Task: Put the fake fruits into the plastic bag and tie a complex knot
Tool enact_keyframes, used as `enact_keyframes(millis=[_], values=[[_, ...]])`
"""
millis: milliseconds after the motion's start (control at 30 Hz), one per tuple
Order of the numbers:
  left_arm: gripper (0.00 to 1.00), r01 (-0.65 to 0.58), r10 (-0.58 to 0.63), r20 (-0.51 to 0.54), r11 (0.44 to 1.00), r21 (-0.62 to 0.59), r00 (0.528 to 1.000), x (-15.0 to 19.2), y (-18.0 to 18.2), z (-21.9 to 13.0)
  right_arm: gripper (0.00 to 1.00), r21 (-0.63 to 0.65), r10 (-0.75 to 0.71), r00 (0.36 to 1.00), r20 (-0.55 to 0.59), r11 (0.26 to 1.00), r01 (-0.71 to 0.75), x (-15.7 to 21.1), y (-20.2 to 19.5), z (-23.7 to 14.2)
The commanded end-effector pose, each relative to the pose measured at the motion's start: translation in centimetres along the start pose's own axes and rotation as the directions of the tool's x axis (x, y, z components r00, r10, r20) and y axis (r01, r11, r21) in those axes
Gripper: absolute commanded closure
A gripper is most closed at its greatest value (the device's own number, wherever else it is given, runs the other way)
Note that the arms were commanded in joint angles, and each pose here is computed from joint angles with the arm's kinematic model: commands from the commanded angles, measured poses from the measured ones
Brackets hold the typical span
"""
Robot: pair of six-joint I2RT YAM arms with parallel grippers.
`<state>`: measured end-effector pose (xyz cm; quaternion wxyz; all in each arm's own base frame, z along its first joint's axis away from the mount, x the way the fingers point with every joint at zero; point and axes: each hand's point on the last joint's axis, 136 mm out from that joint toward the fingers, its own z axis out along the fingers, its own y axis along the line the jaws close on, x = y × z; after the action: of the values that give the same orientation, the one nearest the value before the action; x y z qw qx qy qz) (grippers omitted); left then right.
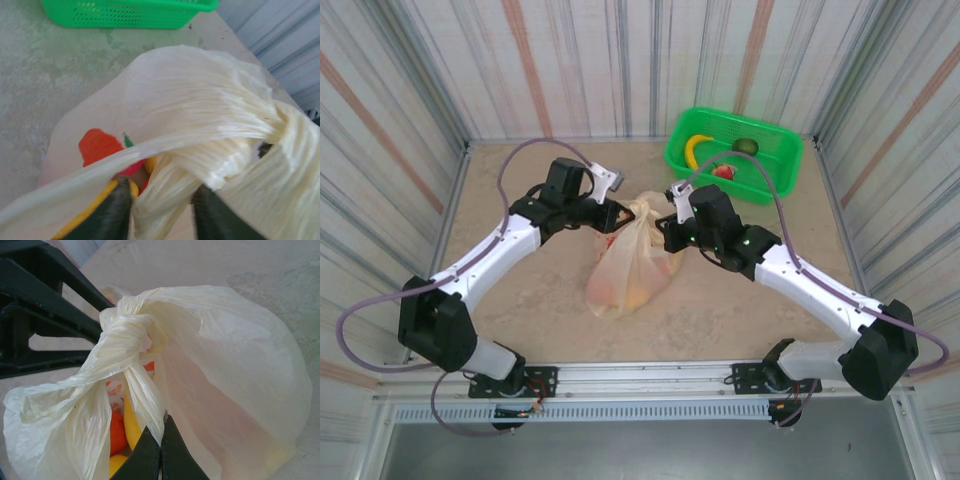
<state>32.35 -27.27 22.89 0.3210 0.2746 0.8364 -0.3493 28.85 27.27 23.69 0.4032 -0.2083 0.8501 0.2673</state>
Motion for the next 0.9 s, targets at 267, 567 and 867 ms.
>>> enact_keyframes(millis=[267,567,867], values=[[1.0,-0.074,0.084,0.146,0.995,-0.073,0.986,-2.4,-0.6,-3.8,1.0,0.027,0.021,1.0,0.001,0.999,-0.021,0.2,-0.9,-0.6],[1.0,-0.073,0.136,0.196,0.951,-0.299,0.971,-2.1,1.2,-8.4,1.0,0.121,0.035,0.999,0.038,0.992,-0.039,-0.8,-3.8,-3.6],[1.0,-0.012,0.194,0.382,0.903,-0.43,0.904,-5.4,1.6,-14.2,1.0,0.157,-0.003,0.997,0.076,0.988,-0.009,-3.9,-4.0,-6.5]])
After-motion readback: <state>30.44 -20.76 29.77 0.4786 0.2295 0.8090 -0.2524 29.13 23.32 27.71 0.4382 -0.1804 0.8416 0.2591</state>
